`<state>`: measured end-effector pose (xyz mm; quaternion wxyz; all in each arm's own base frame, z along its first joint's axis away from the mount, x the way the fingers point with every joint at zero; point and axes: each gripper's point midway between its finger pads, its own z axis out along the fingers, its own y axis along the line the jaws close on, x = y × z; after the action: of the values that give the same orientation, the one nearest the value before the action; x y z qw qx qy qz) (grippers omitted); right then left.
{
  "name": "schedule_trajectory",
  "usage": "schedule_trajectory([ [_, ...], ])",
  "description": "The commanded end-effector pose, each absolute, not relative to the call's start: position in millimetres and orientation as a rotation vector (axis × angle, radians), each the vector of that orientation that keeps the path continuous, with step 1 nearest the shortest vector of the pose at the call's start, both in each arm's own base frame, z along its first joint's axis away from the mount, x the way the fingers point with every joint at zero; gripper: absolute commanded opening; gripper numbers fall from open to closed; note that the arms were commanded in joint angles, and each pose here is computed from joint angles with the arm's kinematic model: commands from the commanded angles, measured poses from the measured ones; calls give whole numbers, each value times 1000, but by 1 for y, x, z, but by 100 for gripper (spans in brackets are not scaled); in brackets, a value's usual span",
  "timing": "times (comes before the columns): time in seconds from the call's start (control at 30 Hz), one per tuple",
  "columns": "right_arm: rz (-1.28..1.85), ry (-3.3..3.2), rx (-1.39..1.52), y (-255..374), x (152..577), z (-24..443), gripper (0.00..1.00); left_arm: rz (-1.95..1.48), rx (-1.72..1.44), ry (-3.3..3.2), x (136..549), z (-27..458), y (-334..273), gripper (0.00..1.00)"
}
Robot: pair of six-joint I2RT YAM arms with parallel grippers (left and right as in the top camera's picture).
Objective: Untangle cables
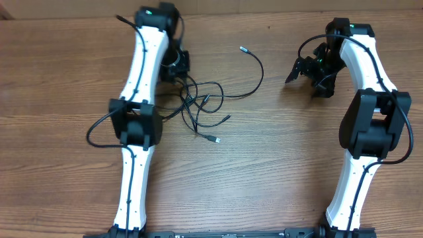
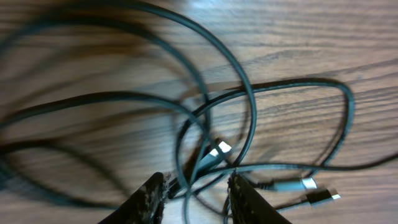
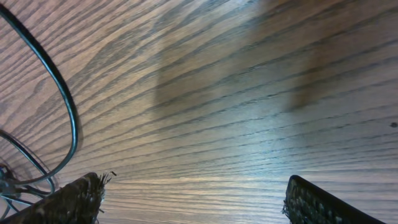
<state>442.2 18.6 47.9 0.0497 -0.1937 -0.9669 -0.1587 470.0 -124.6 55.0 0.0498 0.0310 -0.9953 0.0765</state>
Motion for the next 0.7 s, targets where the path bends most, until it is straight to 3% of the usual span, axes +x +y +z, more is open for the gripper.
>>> schedule_trajectory([
  [0.0, -500, -2961, -572, 23, 443, 55, 93, 174, 99, -2990, 464, 34, -129, 36],
  [0.23, -501, -2965, -565, 25, 444, 55, 93, 101, 106, -2932, 457, 4, -124, 35],
  [0.27, -501, -2965, -565, 25, 444, 55, 93, 100, 106, -2927, 456, 2, -124, 29],
  [0.3, -501, -2965, -566, 25, 444, 55, 93, 98, 104, -2924, 456, 2, -124, 6],
  [0.4, -501, -2965, -565, 25, 444, 55, 93, 106, 59, -2926, 456, 2, -125, 4],
  [0.43, -501, -2964, -566, 25, 443, 55, 91, 114, 34, -2929, 456, 3, -125, 4],
  [0.57, -497, -2950, -568, 25, 440, 55, 67, 151, -19, -2978, 462, 25, -126, 4],
  [0.67, -498, -2940, -573, 26, 438, 55, 62, 216, -23, -3062, 470, 64, -130, 4],
])
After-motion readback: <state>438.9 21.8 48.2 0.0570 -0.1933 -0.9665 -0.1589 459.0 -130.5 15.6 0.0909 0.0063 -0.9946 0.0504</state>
